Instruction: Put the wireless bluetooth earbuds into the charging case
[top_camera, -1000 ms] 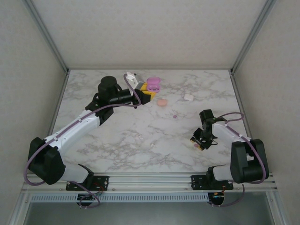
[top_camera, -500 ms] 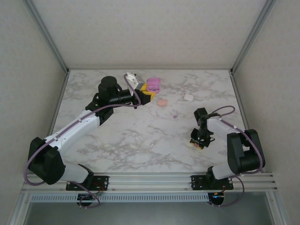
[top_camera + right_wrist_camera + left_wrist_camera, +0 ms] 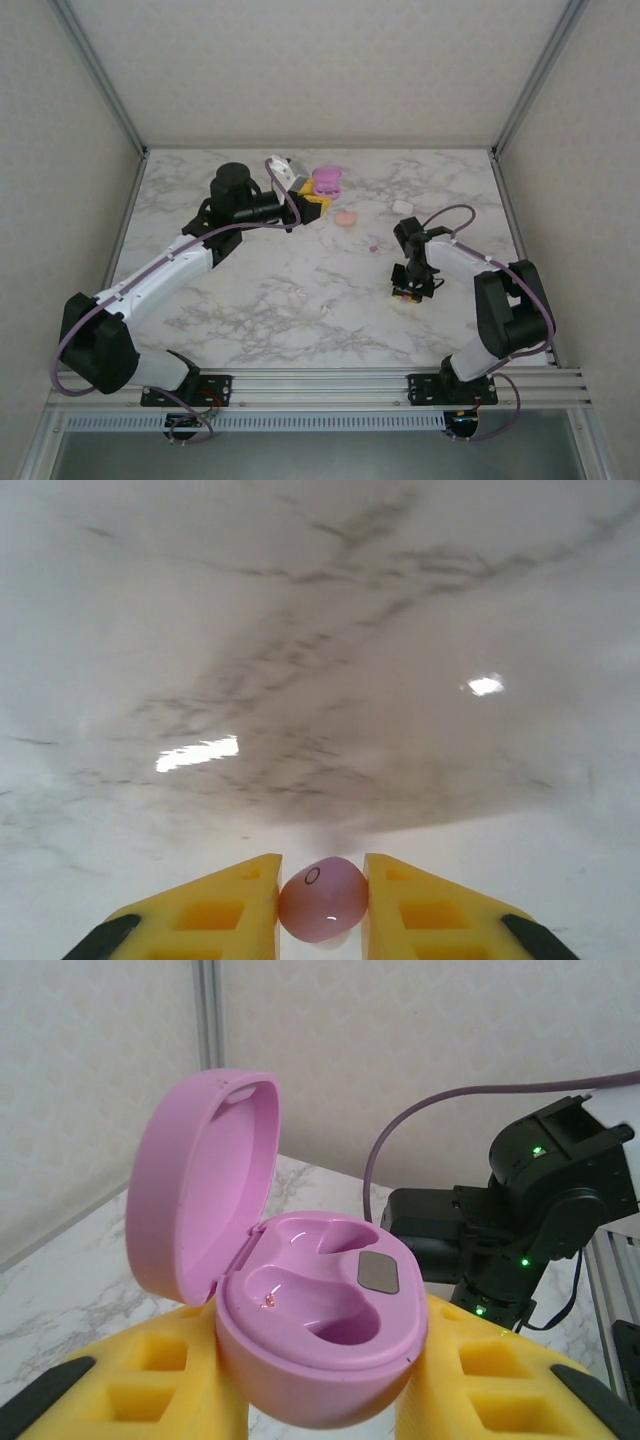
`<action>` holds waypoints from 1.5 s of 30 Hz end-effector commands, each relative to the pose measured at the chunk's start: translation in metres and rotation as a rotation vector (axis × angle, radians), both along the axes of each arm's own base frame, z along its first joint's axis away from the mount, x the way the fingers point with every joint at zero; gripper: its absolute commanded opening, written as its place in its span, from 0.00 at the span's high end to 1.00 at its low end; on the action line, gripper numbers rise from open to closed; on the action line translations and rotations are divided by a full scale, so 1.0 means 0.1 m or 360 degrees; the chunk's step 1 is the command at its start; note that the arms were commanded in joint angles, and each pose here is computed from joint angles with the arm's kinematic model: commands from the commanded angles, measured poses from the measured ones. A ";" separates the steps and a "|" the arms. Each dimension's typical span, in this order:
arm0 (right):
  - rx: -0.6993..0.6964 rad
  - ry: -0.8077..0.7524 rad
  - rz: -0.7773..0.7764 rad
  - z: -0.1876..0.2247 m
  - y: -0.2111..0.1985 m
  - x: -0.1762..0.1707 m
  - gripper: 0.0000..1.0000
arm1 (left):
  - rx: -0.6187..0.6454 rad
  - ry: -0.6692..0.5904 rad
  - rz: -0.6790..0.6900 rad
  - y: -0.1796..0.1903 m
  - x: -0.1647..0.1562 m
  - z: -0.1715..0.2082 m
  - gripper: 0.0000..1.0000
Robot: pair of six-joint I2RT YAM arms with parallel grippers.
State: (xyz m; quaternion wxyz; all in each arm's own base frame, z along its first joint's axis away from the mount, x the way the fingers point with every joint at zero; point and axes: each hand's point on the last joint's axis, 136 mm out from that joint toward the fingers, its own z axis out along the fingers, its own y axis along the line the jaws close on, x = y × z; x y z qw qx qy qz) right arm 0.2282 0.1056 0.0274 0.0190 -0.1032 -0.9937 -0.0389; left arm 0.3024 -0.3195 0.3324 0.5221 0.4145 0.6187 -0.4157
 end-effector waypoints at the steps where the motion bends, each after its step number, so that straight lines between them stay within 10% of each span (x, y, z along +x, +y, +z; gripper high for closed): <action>1: 0.0085 0.0000 0.0246 0.01 0.23 0.08 0.76 | -0.0032 -0.0104 0.0031 0.07 -0.02 0.23 0.76; 15: -0.0089 0.0108 0.0788 -0.10 0.52 0.15 0.74 | -0.0014 -0.0140 0.0075 0.14 -0.05 0.26 0.76; 31: 0.0004 -0.0006 -0.0172 0.11 0.54 0.16 0.60 | 0.0002 -0.0145 0.0067 0.14 -0.04 0.22 0.77; 45: -0.0089 0.0023 -0.0194 -0.04 0.45 0.15 0.68 | -0.0004 -0.0140 0.0059 0.15 -0.04 0.22 0.77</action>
